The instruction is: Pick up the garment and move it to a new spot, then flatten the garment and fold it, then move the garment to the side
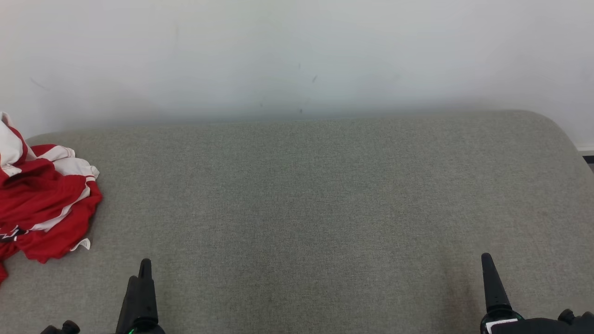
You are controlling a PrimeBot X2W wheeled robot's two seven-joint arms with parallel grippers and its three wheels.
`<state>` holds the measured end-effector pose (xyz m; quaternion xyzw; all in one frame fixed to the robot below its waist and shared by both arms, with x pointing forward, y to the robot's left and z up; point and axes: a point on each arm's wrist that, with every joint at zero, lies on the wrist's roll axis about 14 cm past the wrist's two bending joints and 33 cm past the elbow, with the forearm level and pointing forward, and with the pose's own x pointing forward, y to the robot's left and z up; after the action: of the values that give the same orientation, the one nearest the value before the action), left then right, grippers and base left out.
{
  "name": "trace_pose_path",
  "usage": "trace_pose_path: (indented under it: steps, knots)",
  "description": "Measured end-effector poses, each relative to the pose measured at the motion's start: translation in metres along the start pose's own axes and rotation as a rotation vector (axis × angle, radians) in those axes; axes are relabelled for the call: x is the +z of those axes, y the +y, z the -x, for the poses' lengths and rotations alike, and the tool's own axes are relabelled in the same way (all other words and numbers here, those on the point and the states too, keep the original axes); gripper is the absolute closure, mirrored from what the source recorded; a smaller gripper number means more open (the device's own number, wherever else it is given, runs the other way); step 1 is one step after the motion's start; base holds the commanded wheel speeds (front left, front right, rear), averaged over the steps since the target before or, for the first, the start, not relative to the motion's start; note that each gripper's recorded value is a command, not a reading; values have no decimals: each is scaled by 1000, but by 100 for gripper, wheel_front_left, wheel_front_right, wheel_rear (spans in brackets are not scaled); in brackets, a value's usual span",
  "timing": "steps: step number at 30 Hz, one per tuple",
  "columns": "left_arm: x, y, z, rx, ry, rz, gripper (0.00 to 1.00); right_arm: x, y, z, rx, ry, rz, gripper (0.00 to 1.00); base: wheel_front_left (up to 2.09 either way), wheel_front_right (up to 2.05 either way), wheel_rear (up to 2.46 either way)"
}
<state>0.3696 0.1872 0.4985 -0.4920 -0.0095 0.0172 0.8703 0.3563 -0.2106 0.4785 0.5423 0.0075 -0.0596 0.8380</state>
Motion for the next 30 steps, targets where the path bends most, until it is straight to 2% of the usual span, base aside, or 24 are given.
trace_pose_path:
  steps: [5,13,30]
  knots:
    - [5,1,0,-2,-16,-69,0,-7,10,-1,34,19,99,0,0,0,0]
    - [8,-2,1,-18,-26,-223,0,-19,22,0,88,42,325,0,0,0,0]
    - [9,-11,1,-29,-48,-526,0,-34,39,1,181,50,659,0,0,0,0]
